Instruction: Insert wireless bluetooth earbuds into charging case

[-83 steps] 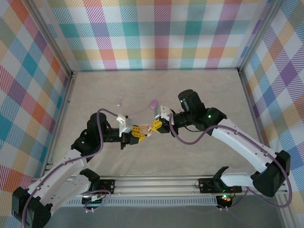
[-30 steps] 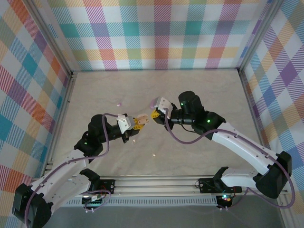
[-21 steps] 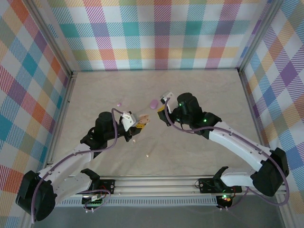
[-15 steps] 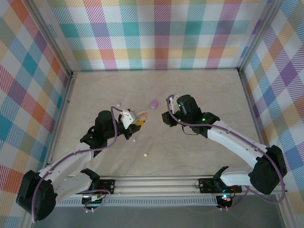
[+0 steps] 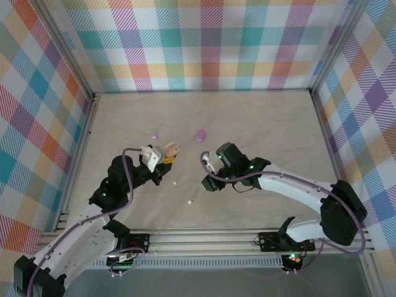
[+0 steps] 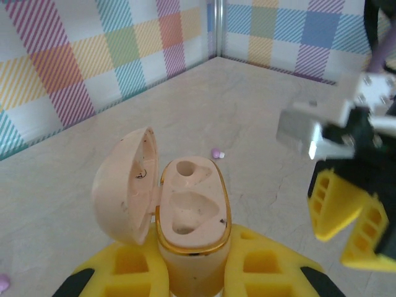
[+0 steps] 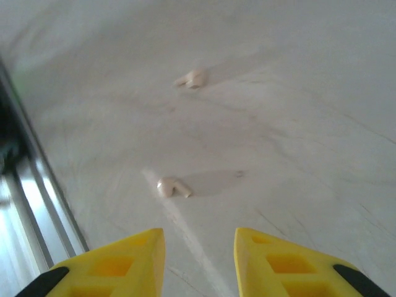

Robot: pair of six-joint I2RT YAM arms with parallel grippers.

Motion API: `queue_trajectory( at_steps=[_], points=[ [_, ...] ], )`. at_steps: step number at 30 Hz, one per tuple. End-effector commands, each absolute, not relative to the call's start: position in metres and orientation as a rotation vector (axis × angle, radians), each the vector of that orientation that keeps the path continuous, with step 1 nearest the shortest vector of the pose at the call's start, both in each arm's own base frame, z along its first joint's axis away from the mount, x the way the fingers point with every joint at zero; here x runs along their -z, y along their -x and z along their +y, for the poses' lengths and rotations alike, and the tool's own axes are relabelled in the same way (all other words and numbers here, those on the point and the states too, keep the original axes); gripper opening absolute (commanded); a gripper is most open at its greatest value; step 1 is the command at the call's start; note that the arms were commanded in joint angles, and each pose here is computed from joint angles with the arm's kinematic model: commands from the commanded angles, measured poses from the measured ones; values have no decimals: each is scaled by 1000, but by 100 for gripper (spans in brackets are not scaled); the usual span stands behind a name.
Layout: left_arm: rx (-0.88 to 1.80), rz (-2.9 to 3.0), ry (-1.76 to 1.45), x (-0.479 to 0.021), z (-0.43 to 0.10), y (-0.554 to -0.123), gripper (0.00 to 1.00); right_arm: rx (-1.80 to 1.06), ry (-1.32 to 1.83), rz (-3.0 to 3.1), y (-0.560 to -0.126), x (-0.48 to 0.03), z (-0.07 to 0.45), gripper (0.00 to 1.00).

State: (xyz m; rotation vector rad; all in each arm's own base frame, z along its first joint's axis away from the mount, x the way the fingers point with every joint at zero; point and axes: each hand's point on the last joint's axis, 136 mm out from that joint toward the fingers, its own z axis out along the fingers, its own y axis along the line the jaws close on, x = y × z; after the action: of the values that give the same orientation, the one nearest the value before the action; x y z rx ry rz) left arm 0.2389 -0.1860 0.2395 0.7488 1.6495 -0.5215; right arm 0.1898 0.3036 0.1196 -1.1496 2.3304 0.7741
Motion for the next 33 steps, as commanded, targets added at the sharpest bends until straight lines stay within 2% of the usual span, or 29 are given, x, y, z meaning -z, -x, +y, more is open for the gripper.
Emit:
queue_trajectory(
  at_steps=[1,6,14,33],
  points=[
    [518,1726,-672,-225,-172,-234,0,-770,1480,2110,-186,-116,321,37],
    [502,1729,-626,-226,-162,-227,0,-789,1686,2056,-177,-90,345,41],
    [477,1719,-618,-232,-155,-222,0,-709,1892,1967,-162,-54,365,37],
    [451,1708,-600,-234,-147,-216,0,-587,2108,1881,-157,-28,365,39]
  ],
)
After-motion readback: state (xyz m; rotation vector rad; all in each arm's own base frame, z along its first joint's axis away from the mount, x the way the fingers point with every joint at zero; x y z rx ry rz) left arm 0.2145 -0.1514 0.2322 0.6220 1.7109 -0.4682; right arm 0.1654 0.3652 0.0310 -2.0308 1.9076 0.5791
